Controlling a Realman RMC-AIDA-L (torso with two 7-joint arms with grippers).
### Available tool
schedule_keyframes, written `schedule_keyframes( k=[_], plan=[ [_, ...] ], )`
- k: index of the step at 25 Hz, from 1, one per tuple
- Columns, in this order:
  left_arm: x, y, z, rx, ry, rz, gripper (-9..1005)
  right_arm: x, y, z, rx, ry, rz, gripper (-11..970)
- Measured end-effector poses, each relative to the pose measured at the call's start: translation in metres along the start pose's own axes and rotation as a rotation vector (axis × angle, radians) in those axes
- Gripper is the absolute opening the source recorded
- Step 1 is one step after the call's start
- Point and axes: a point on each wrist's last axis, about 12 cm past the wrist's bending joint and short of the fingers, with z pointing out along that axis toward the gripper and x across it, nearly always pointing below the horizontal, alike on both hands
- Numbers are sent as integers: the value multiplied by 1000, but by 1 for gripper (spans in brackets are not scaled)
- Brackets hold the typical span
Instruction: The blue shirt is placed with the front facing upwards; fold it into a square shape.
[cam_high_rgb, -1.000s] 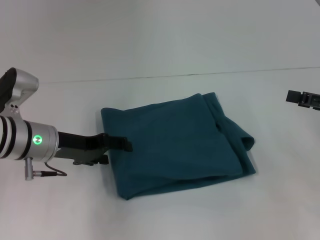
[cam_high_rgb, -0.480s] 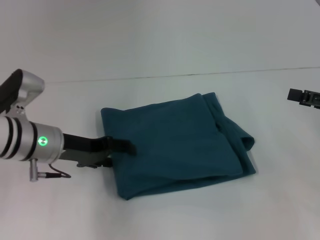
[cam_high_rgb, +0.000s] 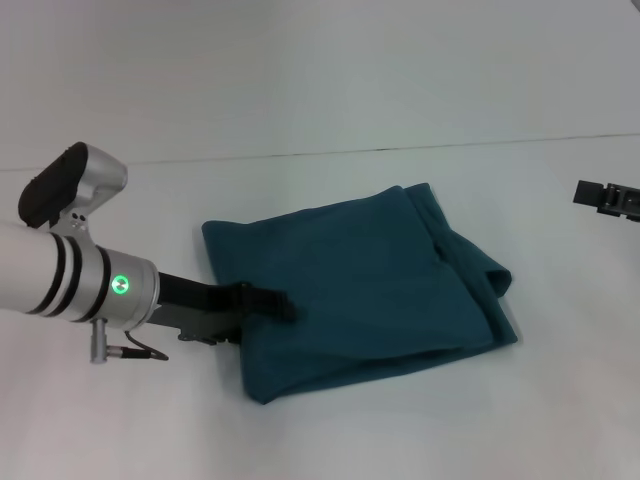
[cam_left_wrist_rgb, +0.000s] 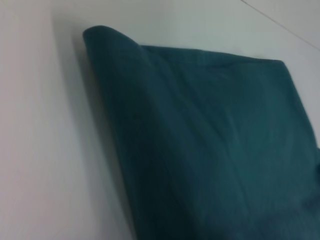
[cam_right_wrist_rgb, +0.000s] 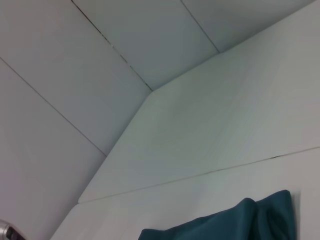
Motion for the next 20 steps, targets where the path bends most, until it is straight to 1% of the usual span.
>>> schedule_keyframes(
  k=[4,9,14,20],
  plan=[
    [-2,-5,2,-22,7,26,861,1,0,0,-2,2,5,946],
    [-2,-7,4,-25,15,34,683,1,0,1,-7,3,4,946],
    [-2,-7,4,-24,17,32,455,1,1,1,-13,-4,8,945],
    [-1,-8,4,-15,23,31,396,2,1,1,-15,-6,13,945]
  ],
)
